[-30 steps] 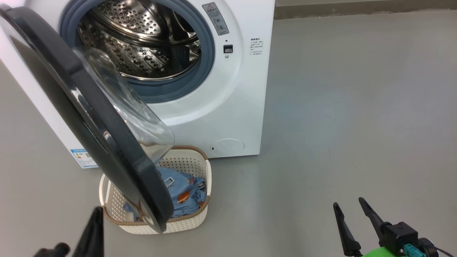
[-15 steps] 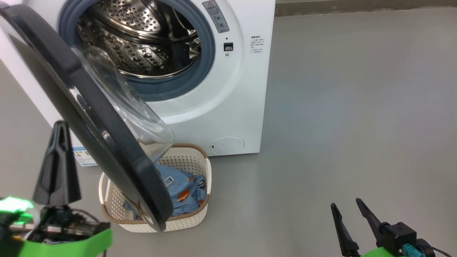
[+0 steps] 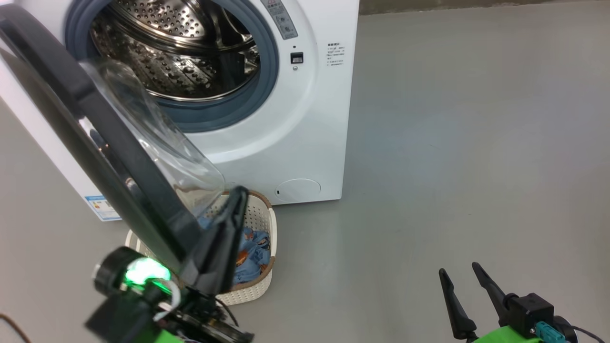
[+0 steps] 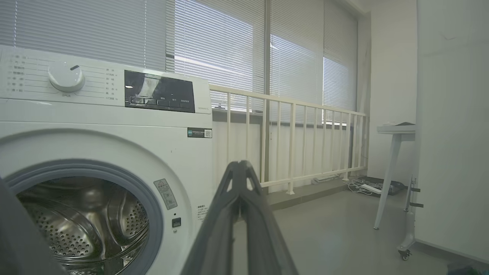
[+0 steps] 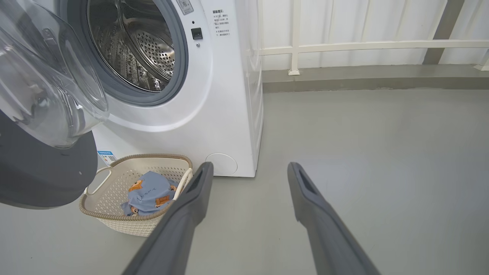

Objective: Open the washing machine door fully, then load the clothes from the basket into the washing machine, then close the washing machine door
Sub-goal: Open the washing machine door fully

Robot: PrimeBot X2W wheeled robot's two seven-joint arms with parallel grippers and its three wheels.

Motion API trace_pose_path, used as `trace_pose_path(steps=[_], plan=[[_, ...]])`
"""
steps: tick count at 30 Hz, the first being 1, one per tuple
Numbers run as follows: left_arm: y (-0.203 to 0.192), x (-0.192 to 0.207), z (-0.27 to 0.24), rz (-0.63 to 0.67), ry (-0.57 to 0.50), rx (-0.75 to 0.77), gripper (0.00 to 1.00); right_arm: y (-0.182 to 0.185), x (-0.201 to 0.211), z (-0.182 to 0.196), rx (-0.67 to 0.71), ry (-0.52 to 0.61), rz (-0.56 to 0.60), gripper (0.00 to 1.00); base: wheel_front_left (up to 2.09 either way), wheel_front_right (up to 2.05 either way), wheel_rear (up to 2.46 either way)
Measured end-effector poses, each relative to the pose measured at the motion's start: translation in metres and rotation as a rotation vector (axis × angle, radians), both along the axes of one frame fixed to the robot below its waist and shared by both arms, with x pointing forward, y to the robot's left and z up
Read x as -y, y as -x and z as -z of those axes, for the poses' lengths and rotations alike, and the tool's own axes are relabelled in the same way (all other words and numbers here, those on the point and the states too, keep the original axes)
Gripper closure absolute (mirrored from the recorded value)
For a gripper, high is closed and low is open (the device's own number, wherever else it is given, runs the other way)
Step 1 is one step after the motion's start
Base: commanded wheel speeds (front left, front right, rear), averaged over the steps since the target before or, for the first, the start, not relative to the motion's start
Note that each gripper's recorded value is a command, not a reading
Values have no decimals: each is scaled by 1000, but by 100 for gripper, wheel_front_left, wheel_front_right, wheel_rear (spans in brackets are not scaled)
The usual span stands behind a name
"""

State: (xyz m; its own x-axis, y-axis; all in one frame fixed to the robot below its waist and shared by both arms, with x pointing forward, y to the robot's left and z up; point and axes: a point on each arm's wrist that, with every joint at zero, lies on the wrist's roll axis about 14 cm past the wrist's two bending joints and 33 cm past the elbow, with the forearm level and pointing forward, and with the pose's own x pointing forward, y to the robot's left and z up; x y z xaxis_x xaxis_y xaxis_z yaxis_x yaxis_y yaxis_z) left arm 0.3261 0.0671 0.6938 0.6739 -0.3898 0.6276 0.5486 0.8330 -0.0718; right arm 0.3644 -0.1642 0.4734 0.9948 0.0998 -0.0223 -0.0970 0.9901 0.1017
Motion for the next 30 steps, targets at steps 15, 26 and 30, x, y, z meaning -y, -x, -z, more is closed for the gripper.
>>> trace_pose_path(steps=[15, 26, 30], plan=[[-24, 31, 81, 76, -111, -238, 100, 1, 11, 10, -31, 2, 34, 0, 0, 0, 0], [-47, 16, 142, 18, -121, -436, 100, 0, 20, 20, -63, 6, 62, 0, 0, 0, 0], [-53, 8, 151, -8, -110, -469, 100, 0, 22, 22, -69, 7, 67, 0, 0, 0, 0]])
